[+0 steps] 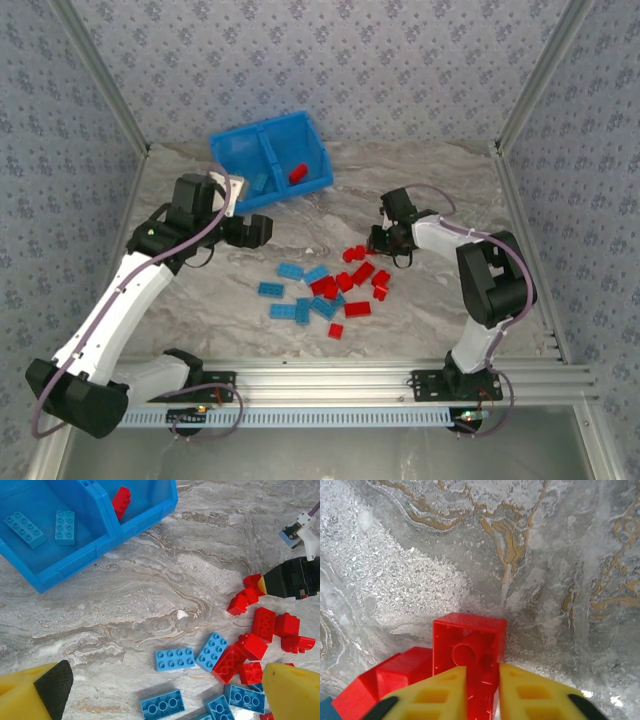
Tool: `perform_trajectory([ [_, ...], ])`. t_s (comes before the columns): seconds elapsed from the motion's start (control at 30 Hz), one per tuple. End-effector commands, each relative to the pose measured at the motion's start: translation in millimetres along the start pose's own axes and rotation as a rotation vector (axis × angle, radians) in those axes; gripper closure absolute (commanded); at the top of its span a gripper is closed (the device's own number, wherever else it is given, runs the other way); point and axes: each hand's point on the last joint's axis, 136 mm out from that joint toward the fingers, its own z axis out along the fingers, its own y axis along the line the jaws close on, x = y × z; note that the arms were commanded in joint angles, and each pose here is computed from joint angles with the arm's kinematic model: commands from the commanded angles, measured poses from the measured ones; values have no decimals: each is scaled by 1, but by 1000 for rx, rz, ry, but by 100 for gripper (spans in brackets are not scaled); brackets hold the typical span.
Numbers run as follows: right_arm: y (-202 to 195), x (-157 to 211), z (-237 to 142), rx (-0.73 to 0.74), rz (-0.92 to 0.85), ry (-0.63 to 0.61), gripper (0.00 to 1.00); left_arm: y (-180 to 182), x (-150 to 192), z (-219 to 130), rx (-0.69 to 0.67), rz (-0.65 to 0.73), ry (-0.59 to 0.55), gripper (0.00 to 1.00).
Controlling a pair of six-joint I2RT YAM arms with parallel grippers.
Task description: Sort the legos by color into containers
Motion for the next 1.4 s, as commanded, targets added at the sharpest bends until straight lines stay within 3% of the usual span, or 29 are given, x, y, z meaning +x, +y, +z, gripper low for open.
perform_trajectory([
  [0.0, -22, 20, 6, 83, 32, 70, 87, 3, -5, -3, -10, -4, -26, 1],
  [0.43, 5, -18, -65, 45, -16, -110, 98, 5, -6, -4, -15, -13, -32, 1],
  [0.57, 32, -31, -92, 38, -80, -172, 98, 6, -7, -7, -18, -15, -41, 1],
  [0.77, 116, -77, -131, -30, -216, -333, 97, 4, -13, -17, -8, -7, -100, 1],
  [1.1, 198, -172, -63, -54, -273, -392, 97, -7, -16, -30, 61, 5, -174, 1],
  [1.37, 210, -207, 27, -41, -276, -377, 96, -5, -12, -27, 58, -7, -166, 1],
])
